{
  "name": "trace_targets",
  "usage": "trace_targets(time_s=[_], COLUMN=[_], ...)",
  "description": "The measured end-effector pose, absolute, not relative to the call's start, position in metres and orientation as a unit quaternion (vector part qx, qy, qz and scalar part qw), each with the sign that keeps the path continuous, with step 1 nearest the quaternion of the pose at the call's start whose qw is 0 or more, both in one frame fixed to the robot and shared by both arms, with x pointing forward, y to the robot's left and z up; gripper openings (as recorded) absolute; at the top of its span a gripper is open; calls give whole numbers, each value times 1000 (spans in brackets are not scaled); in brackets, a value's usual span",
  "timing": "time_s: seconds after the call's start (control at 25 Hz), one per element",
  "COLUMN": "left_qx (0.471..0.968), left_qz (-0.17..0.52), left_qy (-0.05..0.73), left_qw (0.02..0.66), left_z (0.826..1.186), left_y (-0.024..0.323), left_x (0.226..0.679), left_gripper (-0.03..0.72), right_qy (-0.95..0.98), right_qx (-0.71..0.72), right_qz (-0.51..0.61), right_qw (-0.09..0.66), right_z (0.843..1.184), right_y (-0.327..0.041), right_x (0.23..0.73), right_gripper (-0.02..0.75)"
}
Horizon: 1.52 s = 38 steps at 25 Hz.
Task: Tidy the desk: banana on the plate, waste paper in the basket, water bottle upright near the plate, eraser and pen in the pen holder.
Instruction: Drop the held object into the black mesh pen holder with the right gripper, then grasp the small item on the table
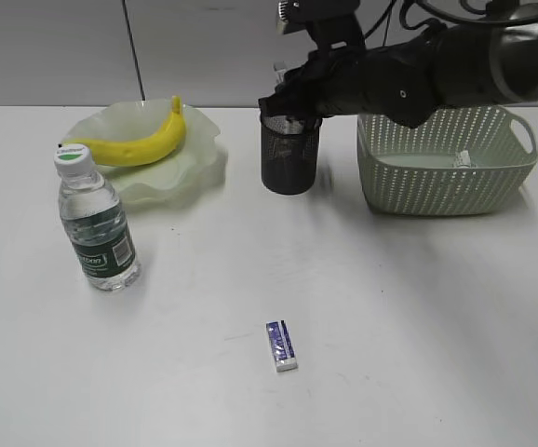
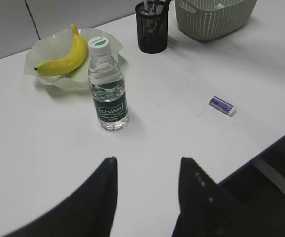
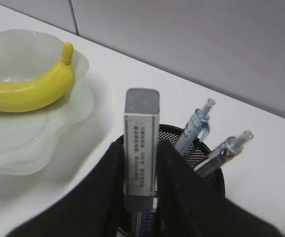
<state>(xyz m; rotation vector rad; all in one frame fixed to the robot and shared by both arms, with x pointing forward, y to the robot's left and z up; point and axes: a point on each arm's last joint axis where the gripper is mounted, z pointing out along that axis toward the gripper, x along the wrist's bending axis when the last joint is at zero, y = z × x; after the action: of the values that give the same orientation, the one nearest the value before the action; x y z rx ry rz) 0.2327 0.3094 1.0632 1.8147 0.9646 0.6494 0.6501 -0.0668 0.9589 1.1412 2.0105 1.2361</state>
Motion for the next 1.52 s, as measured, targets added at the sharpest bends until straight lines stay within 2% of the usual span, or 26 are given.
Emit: trace_targets(time_s=[0.16, 0.32, 0.6, 0.88, 1.16, 1.36, 1.52], left_qx=[742, 741, 741, 741, 741, 741, 741], left_qz=[265, 265, 265, 265, 265, 265, 265], left_qy=[394, 395, 395, 395, 395, 395, 395], left_qw=[473, 474, 474, 474, 474, 474, 474], left_z=[1063, 1063, 1063, 1063, 1063, 1063, 1063], left_y=[309, 309, 309, 309, 309, 309, 309], left_x=[233, 233, 233, 233, 233, 233, 233], left_gripper=[309, 309, 309, 309, 309, 309, 309], right_qy=[735, 730, 747, 797, 806, 812, 817], right_qx=[417, 423, 467, 527, 531, 525, 524], right_qz=[466, 469, 404, 232, 209, 214, 202], right_qw=[261, 261, 245, 182, 153, 139, 133], right_z=[963, 970, 1025, 1063, 1086, 1084, 1066], right_y=[-65, -66, -86, -123, -154, -181, -208], right_x=[652, 652, 628, 575, 514, 458, 409], right_gripper=[269, 290, 292, 285, 258, 256, 256])
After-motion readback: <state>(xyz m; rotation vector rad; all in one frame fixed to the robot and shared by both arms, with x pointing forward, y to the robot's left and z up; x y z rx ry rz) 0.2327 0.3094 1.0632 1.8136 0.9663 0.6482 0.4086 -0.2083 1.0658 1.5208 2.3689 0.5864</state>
